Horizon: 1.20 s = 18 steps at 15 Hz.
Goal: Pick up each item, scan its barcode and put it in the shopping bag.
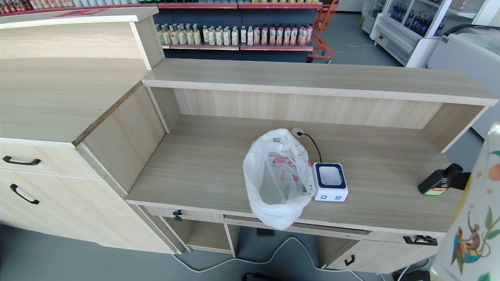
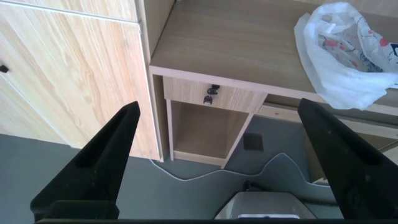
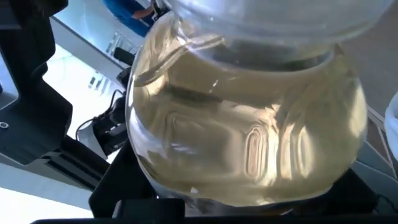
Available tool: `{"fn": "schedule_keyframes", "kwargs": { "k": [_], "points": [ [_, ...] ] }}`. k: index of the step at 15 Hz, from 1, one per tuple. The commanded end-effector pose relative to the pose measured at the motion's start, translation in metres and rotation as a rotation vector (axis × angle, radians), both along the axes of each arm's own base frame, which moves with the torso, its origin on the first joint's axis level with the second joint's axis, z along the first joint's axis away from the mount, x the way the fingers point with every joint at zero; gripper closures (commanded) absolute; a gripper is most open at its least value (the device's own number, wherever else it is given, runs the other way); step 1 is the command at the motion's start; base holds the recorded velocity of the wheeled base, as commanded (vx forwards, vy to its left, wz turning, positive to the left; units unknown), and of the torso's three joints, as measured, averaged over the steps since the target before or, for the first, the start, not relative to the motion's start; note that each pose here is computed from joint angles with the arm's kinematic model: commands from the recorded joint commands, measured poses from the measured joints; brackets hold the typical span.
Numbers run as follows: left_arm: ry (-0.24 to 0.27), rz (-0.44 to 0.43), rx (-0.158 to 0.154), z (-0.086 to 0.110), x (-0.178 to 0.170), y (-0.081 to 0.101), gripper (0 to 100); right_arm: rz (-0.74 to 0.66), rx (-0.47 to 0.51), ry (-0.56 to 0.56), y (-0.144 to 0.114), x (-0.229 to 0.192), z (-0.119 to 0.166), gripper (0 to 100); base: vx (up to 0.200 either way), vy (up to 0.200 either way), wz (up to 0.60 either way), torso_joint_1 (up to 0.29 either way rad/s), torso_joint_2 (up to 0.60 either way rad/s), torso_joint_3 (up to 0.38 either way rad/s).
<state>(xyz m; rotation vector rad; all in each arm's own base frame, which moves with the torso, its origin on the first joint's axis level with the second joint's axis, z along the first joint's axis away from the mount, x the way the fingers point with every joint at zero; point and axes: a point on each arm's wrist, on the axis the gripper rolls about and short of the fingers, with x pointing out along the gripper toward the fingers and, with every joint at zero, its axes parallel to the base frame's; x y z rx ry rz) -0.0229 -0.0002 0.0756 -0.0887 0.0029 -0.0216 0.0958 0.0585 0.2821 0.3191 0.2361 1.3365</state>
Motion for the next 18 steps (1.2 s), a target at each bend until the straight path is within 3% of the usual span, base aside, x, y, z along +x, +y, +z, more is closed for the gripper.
{"fn": "schedule_keyframes", "kwargs": {
  "k": [1,11,13,15,18],
  "points": [
    [0.000,0.000,0.000,0.000,0.000,0.000,0,0.001,-0.021,0.000,0.002,0.004,-0.007,100,0.000,0.000,0.00,0.000,0.00,0.000],
    [0.000,0.000,0.000,0.000,0.000,0.000,0,-0.001,-0.036,0.005,0.005,0.010,-0.012,100,0.000,0.000,0.00,0.000,0.00,0.000],
    [0.000,0.000,0.000,0.000,0.000,0.000,0,-0.047,-0.058,-0.043,0.006,0.016,-0.013,100,0.000,0.000,0.00,0.000,0.00,0.000],
    [0.000,0.000,0.000,0.000,0.000,0.000,0,-0.303,-0.245,-0.290,0.000,0.063,-0.031,100,0.000,0.000,0.00,0.000,0.00,0.000],
    [0.000,0.000,0.000,0.000,0.000,0.000,0,-0.504,-0.370,-0.631,-0.030,0.152,-0.060,100,0.000,0.000,0.00,0.000,0.00,0.000]
  ]
}}
